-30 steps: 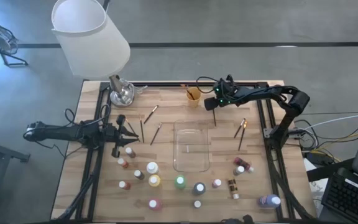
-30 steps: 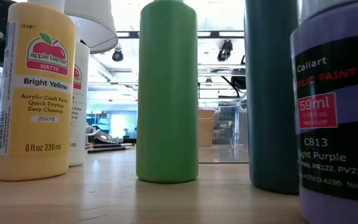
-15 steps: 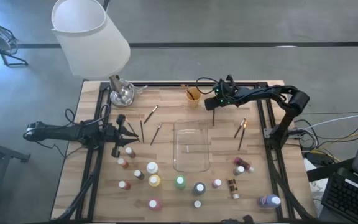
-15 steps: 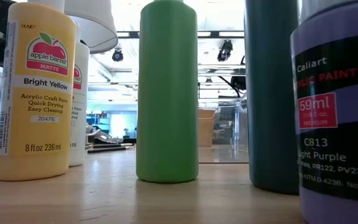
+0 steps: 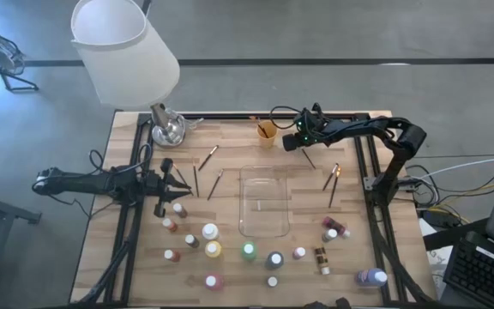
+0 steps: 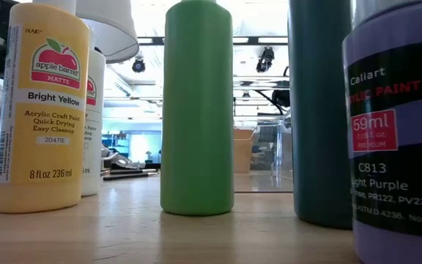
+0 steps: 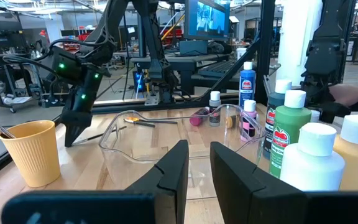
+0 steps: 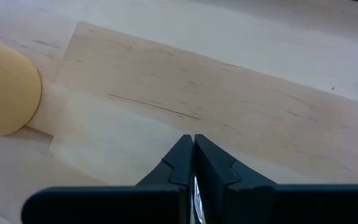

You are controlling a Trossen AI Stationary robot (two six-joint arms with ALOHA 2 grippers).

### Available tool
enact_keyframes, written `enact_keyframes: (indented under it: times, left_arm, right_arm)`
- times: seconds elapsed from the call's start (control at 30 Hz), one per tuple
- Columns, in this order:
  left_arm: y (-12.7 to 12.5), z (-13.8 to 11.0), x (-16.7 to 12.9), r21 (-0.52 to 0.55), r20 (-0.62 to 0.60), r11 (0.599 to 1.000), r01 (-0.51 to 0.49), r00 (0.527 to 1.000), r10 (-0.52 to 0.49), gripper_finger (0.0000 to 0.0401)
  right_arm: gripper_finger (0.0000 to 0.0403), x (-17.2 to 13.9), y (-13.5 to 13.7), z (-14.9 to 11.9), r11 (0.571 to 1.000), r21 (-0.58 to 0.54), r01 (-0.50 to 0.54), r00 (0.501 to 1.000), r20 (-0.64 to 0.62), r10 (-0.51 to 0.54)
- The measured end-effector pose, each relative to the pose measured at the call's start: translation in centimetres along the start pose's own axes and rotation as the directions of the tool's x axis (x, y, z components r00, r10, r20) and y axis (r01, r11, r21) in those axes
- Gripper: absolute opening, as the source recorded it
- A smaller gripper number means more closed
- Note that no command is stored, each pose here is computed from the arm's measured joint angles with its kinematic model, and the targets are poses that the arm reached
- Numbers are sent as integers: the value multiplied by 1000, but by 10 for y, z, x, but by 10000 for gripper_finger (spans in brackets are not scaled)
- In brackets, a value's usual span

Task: Pick & Place Paint Supplies
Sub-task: Put the silver paint brush into the yellow cup

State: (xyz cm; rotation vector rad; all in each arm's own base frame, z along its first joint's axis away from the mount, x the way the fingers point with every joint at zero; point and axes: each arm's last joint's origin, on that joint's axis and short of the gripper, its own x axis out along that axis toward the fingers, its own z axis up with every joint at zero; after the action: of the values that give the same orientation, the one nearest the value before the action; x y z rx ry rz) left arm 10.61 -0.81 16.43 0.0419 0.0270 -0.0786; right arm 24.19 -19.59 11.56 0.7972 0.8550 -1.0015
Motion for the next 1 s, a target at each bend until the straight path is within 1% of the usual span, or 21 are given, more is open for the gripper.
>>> enact_keyframes:
  times: [0.2,0.3,0.43,0.53,0.7,0.87,0.93,1.0]
  left_arm:
    - [0,0,0,0,-1,1000,0,1000,0,74]
    - [0,0,0,0,0,1000,0,1000,0,74]
    - [0,0,0,0,0,1000,0,1000,0,74]
    - [0,0,0,0,0,1000,0,1000,0,74]
    - [0,0,0,0,0,1000,0,1000,0,74]
    - [0,0,0,0,0,1000,0,1000,0,74]
    - [0,0,0,0,0,1000,0,1000,0,74]
    - [0,0,0,0,0,1000,0,1000,0,74]
  right_arm:
    - [8,-17,7,13,997,-71,-13,1000,-14,12]
    - [8,-33,15,28,994,-110,-21,999,31,25]
    - [8,-48,19,40,989,-150,-1,999,47,8]
    - [8,-63,25,52,985,-173,-26,994,99,43]
    - [8,-81,37,63,969,-240,-51,984,153,90]
    - [8,-107,56,75,941,-326,-96,949,256,185]
    - [8,-118,64,78,923,-366,-121,920,307,243]
    - [8,-128,73,83,897,-408,-171,870,365,332]
